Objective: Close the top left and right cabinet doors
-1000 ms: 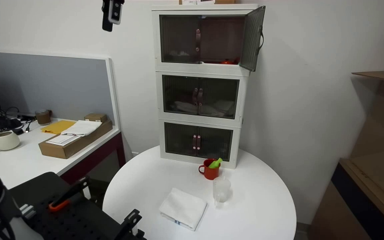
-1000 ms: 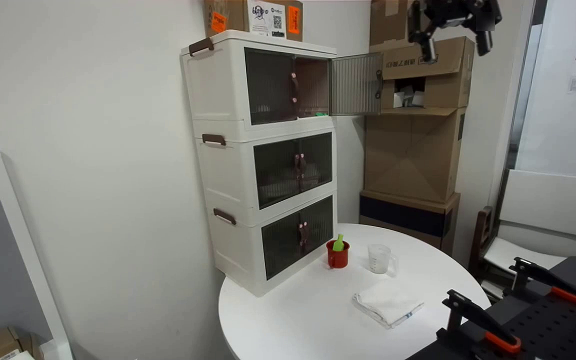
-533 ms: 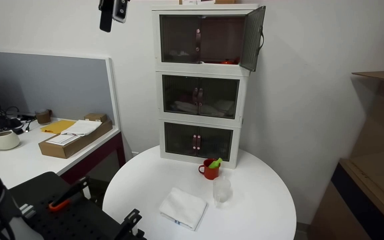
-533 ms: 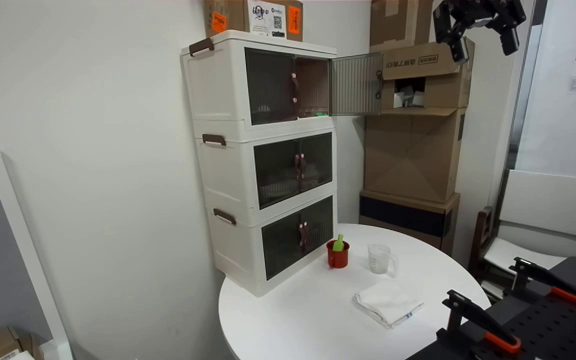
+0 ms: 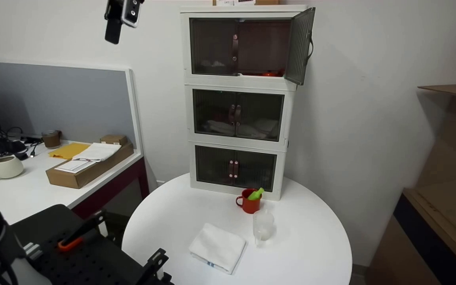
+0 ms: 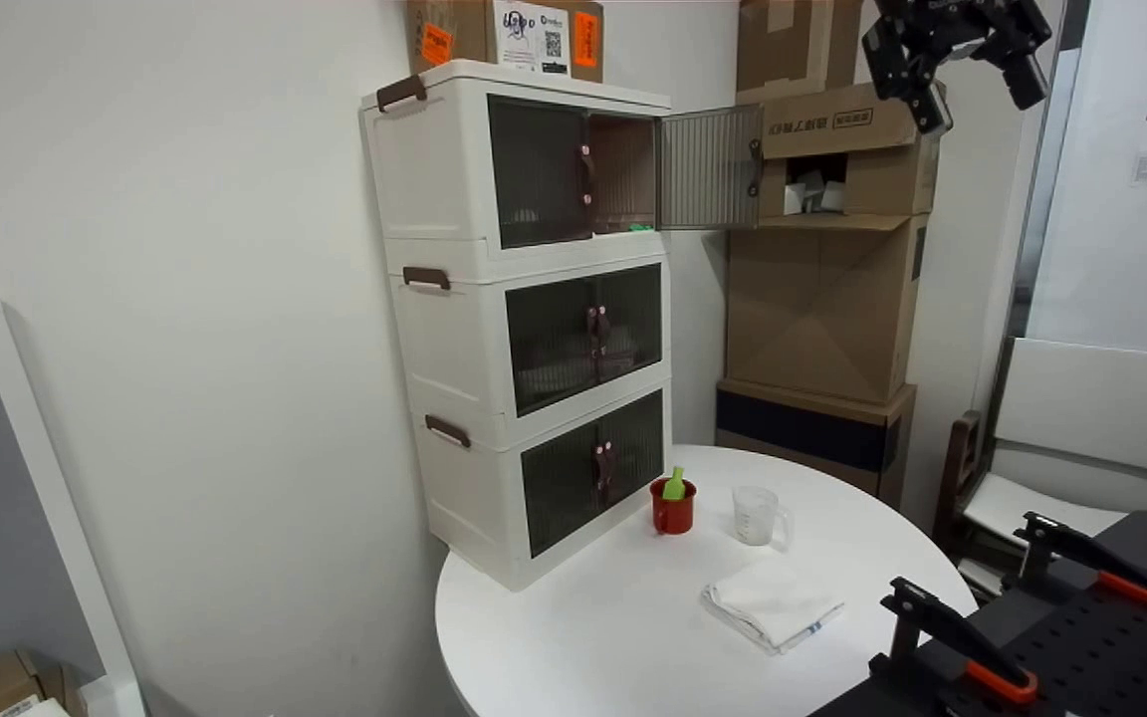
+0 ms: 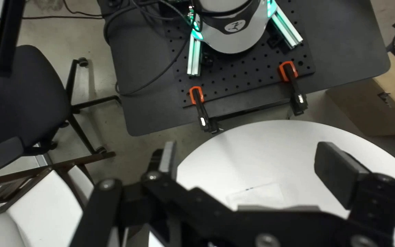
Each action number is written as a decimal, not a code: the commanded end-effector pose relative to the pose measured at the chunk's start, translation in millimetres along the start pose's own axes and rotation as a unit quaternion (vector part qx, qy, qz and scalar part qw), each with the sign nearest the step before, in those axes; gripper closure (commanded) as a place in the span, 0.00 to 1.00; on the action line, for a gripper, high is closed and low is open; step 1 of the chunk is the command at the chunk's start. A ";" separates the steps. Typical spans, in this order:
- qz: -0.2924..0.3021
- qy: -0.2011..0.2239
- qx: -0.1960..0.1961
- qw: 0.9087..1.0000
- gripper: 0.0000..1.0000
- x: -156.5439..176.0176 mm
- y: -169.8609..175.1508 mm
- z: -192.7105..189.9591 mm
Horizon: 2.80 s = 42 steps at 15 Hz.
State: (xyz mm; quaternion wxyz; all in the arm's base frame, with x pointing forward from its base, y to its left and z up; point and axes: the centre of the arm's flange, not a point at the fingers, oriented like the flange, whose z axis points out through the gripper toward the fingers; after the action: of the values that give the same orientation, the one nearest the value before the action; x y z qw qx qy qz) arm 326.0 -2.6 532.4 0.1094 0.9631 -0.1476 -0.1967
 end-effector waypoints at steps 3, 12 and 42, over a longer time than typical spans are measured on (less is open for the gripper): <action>-0.030 -0.013 -0.039 0.999 0.00 19.5 77.8 -38.5; -0.237 0.043 -0.106 0.965 0.00 126.6 157.3 -76.1; -0.178 0.254 -0.069 0.948 0.00 233.3 190.7 -181.9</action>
State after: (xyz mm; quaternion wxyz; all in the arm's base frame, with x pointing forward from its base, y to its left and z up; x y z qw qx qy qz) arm 553.5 -219.3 661.0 0.1854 0.9800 0.0711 -0.0136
